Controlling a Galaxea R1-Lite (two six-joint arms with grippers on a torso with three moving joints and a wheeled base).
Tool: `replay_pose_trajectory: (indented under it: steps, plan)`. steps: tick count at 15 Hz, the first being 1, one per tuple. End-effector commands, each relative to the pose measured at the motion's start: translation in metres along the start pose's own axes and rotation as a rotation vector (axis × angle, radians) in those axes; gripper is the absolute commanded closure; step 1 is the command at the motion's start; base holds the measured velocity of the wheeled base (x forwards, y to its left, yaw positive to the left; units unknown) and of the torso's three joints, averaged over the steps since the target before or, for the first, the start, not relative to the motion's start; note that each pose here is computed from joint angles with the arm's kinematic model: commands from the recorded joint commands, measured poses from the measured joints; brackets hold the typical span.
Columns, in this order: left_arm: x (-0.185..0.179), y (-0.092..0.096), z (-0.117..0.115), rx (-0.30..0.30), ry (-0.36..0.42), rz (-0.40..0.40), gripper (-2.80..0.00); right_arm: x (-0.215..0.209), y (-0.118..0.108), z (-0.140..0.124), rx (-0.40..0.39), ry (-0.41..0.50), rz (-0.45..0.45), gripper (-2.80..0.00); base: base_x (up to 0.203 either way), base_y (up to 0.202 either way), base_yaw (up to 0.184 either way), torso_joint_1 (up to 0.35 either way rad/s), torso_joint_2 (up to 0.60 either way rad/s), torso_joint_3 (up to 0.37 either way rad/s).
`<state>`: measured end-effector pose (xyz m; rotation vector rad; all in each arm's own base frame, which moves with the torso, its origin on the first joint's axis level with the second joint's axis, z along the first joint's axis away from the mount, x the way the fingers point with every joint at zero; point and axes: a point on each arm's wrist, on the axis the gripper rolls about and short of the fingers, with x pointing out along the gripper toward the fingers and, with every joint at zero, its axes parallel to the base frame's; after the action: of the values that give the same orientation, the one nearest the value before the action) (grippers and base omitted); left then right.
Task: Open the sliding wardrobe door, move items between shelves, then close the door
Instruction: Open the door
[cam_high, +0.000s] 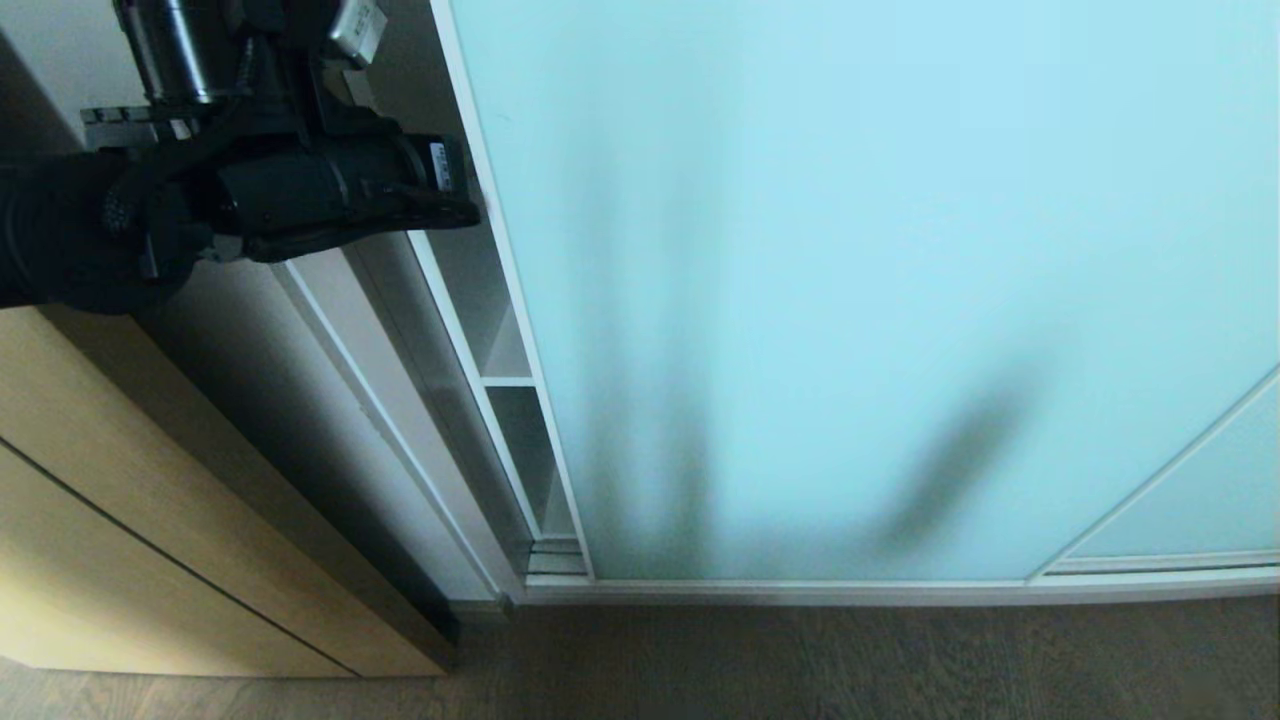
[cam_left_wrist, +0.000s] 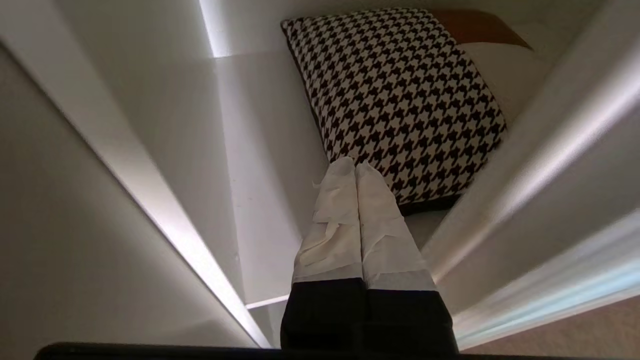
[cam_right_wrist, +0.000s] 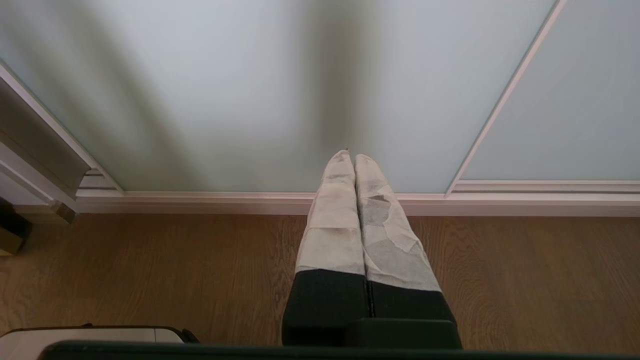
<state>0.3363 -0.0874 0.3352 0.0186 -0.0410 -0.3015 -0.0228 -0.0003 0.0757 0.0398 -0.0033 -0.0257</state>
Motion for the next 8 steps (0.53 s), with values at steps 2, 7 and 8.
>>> replay_pose_trajectory:
  steps: [2, 7, 8]
  plan:
    - [0.012, -0.001, -0.010, -0.007, 0.008, -0.009, 0.00, 0.000, 0.000, 0.000, 0.000, 0.001, 0.000, 0.00, 0.000, 0.000, 0.000, 0.000, 0.00, 0.000]
    - [0.031, -0.007, -0.014, -0.012, -0.043, -0.027, 0.00, 0.000, 0.000, 0.000, 0.000, 0.001, 0.000, 0.00, 0.000, 0.000, 0.000, 0.000, 0.00, 0.000]
    - [0.036, -0.008, -0.013, -0.016, -0.050, -0.029, 0.00, 0.000, 0.000, 0.000, 0.000, 0.001, 0.000, 0.00, 0.000, 0.000, 0.000, 0.000, 0.00, 0.000]
